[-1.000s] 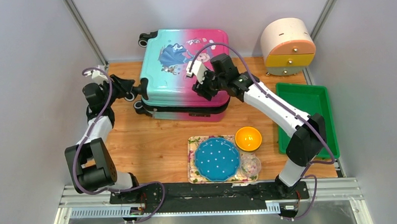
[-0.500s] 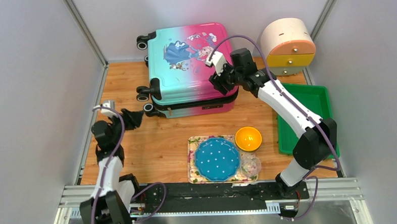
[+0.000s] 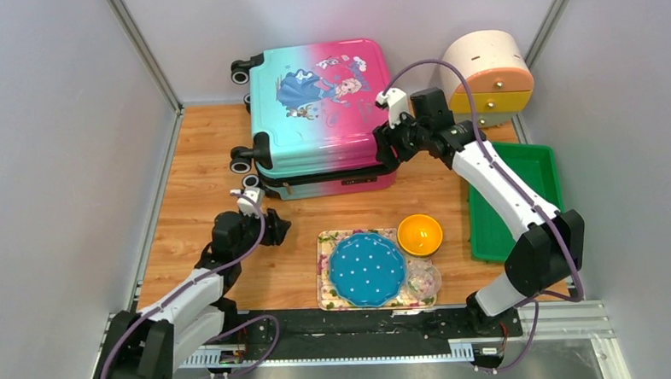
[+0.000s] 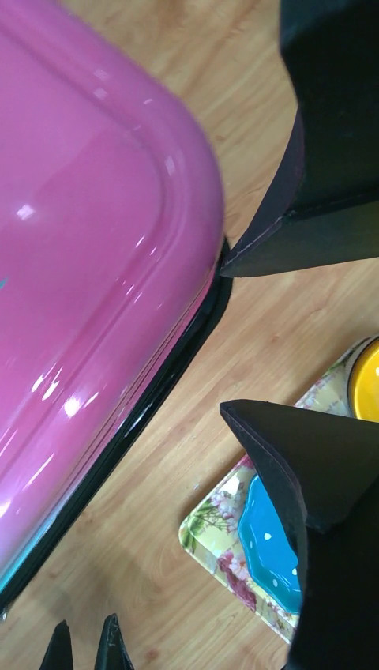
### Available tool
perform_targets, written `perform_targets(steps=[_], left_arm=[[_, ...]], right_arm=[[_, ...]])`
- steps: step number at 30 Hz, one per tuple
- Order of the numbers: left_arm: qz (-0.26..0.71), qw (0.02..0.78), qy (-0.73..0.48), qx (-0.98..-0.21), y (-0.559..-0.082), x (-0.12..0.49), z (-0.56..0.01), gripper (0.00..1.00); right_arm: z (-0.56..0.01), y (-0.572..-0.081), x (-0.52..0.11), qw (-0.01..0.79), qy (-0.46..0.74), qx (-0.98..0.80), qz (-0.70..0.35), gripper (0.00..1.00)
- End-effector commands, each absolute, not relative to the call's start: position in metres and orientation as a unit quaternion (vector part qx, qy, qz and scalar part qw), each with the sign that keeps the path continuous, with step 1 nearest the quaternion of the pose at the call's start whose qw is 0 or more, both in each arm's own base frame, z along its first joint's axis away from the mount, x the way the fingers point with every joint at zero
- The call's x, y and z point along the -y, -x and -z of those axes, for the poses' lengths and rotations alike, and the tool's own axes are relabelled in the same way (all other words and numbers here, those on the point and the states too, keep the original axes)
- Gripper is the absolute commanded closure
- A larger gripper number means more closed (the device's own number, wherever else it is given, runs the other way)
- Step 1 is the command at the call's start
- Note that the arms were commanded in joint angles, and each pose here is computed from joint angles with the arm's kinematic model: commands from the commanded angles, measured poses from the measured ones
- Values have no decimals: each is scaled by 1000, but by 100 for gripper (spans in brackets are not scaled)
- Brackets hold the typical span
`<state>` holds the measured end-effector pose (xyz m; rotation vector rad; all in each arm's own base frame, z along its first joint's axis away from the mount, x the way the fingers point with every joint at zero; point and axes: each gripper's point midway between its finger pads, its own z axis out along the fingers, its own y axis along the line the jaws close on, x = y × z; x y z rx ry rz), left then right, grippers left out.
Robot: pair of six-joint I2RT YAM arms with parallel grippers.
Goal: Open, take out, and arrange the luggage
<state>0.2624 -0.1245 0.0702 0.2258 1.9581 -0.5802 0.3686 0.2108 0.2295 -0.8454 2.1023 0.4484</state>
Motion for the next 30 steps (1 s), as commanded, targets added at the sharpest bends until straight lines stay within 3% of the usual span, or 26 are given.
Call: perform_targets(steps=[1, 12, 21, 27, 30], left_arm=[[163, 575, -72, -799, -301, 123, -103, 32], [110, 593, 21, -798, -344, 128, -124, 33], [137, 617, 55, -773, -358, 148, -144, 38], [118, 624, 52, -771, -361, 146, -141, 50], [116, 626, 46, -770, -359, 145, -143, 67]], right_arm=[[-244, -367, -187, 420, 277, -845, -181, 38], [-232, -369, -148, 410, 213, -868, -180, 38], [-224, -371, -144, 401, 208, -873, -186, 38], [-230, -372, -146, 406, 212, -868, -194, 38], [-236, -370, -151, 410, 221, -861, -204, 39]])
